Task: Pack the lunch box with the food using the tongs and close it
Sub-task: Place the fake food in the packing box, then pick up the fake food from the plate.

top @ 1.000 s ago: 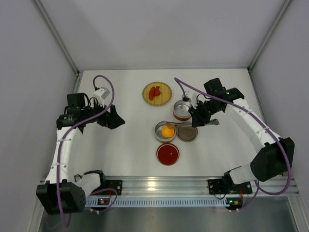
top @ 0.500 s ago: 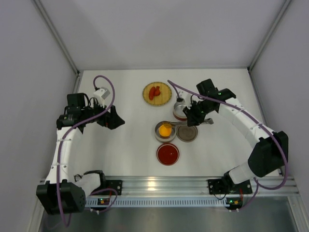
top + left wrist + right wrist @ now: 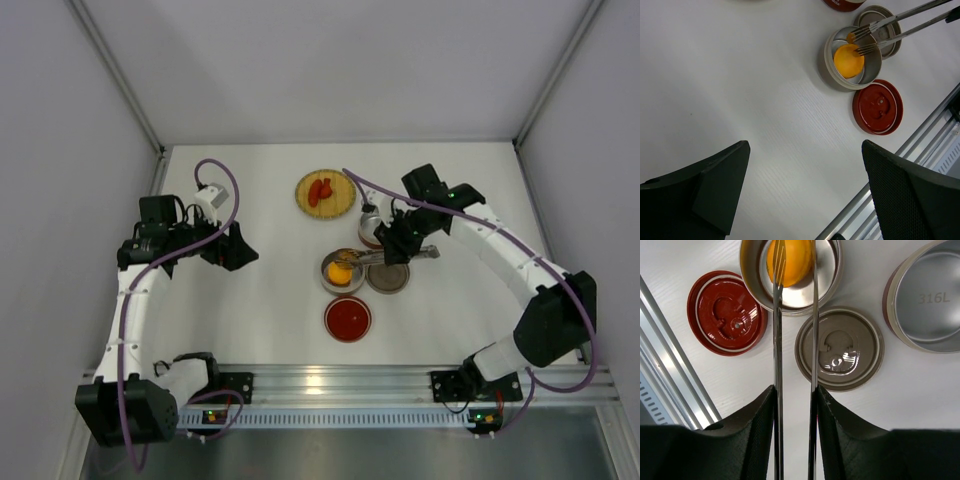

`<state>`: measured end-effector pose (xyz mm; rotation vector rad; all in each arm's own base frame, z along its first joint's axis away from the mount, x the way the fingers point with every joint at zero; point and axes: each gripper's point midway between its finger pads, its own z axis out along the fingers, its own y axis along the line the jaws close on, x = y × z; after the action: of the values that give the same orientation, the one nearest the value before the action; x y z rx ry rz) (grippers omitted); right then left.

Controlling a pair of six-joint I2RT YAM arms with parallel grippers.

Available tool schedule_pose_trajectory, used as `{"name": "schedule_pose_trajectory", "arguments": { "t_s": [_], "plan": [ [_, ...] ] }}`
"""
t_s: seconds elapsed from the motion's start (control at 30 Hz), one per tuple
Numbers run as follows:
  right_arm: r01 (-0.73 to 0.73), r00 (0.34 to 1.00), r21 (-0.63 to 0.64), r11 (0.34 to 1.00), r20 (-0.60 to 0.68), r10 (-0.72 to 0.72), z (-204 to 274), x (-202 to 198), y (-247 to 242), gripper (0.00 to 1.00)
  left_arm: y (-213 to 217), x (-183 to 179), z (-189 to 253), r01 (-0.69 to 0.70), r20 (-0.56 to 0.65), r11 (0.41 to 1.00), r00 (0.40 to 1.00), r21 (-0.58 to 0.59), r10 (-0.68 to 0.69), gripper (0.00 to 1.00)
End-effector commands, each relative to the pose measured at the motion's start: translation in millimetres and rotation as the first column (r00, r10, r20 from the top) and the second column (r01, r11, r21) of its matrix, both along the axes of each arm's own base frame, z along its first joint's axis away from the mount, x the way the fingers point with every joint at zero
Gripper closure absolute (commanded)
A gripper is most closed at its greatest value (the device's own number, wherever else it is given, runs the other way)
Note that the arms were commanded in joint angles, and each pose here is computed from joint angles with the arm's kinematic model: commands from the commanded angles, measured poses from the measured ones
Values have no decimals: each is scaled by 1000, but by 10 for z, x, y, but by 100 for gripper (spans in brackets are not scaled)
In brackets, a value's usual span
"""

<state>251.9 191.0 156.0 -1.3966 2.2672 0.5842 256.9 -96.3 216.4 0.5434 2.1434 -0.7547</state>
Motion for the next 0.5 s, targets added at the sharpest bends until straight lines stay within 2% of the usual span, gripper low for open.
{"name": "schedule_pose_trajectory", "arguments": {
  "t_s": [0.0,0.23,0.4,0.47],
  "plan": [
    [-3,994,82,997,109,-6,424,144,170,63,-18,-31,65,20,36,1000,999,3,-20,2],
    [31,979,155,987,196,-62,903,385,301,59,-5,-34,88,16,45,1000,999,10,-17,2],
    [197,932,254,947,250,-261,1101,870,440,60,-4,1,97,3,42,1000,999,4,-3,2],
    [311,903,275,910,212,-373,1074,1062,464,60,18,40,86,-15,41,1000,999,10,15,2]
  ]
}}
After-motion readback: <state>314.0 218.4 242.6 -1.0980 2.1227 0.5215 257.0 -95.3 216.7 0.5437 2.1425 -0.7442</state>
